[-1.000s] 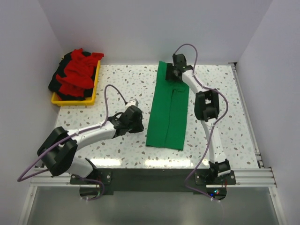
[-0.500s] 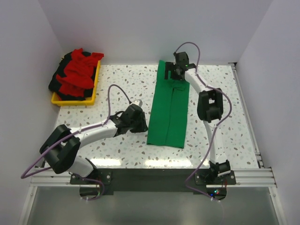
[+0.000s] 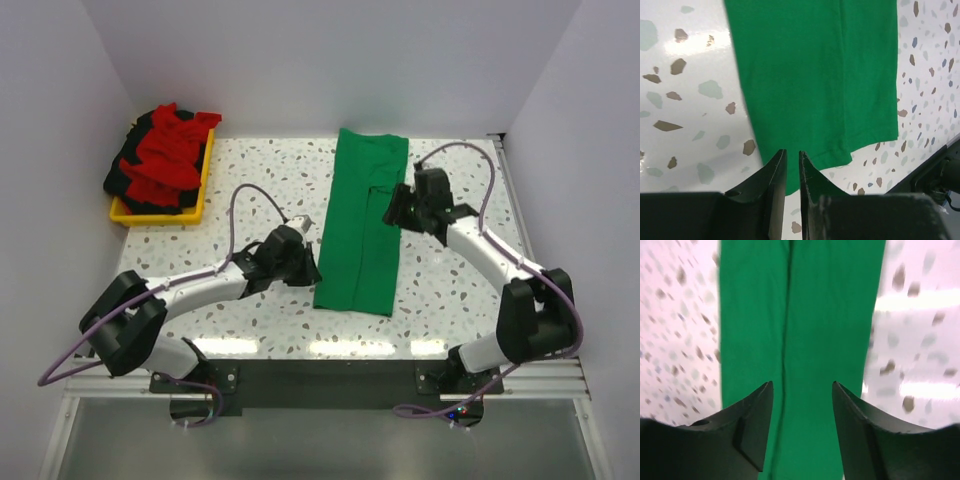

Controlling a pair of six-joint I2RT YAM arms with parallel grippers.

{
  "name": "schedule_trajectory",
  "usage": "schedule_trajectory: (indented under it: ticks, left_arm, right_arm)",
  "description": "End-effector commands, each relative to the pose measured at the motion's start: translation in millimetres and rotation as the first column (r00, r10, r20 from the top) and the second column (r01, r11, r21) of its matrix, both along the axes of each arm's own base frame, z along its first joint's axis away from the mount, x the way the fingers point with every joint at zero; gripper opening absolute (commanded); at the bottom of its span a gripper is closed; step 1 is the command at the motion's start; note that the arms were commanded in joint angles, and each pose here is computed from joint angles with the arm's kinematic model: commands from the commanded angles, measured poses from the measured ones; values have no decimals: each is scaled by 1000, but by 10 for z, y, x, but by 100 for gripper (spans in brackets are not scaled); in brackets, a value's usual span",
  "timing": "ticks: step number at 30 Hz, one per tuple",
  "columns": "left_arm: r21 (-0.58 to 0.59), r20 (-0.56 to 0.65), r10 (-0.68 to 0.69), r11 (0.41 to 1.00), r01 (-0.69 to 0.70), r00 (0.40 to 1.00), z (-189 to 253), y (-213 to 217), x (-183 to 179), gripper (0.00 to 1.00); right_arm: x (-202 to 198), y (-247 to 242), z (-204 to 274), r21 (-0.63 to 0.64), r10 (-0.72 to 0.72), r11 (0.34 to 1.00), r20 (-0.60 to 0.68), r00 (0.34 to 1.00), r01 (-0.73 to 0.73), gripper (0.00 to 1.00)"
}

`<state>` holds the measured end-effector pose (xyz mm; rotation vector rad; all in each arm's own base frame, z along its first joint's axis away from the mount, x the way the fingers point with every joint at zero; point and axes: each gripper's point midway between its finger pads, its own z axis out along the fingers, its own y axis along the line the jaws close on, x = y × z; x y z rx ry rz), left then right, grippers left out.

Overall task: Fold and stack the t-shirts
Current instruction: Fold the tshirt

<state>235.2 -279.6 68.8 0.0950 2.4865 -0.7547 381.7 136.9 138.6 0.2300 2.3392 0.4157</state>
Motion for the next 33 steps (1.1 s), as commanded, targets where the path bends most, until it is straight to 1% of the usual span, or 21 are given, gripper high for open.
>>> schedule_trajectory:
  ticks: [1,2,3,6,7,8,14,20,22,25,29,33]
  left_arm:
    - [-47,43,-78,996,80,996,20,-184,-80,20]
    - [-47,44,-86,995,88,995,-7,-214,-113,19]
    - [-38,31,-87,995,88,996,-76,-198,-154,19]
    - [-20,-1,-80,997,80,997,-237,-145,-224,18]
    - [-14,-5,-74,997,74,997,-271,-129,-238,18]
    - [-11,-9,-67,998,67,998,-297,-108,-244,17]
    - [33,-67,-59,998,61,996,-547,-16,-379,17]
    - [47,-74,-55,997,59,996,-585,5,-409,16]
    - [49,-73,-51,997,55,996,-583,10,-403,16]
    - [51,-75,-51,997,55,996,-593,9,-410,16]
    - [56,-79,-50,997,54,996,-599,27,-422,16]
    - [58,-75,-49,997,54,996,-594,42,-430,16]
  right_arm:
    - [-452,248,-214,99,42,994,-47,998,-37,52]
    - [-632,268,-374,102,58,994,-82,995,-49,50]
    - [-755,346,-322,122,73,990,-72,995,-64,49]
    - [-1074,354,-524,152,72,987,-114,991,-54,47]
    - [-1138,359,-485,173,75,983,-94,993,-58,46]
    - [-1270,311,-638,169,72,984,-127,989,-50,46]
    - [-1626,207,-896,175,73,984,-196,978,-39,46]
    - [-1824,121,-997,149,87,987,-241,967,-51,45]
    - [-1857,127,-980,162,88,986,-242,966,-49,44]
    - [-1833,130,-831,170,88,984,-211,973,-53,44]
    - [-1703,193,-459,203,97,977,-131,987,-69,44]
    - [-1647,318,-475,233,124,969,-148,981,-87,43]
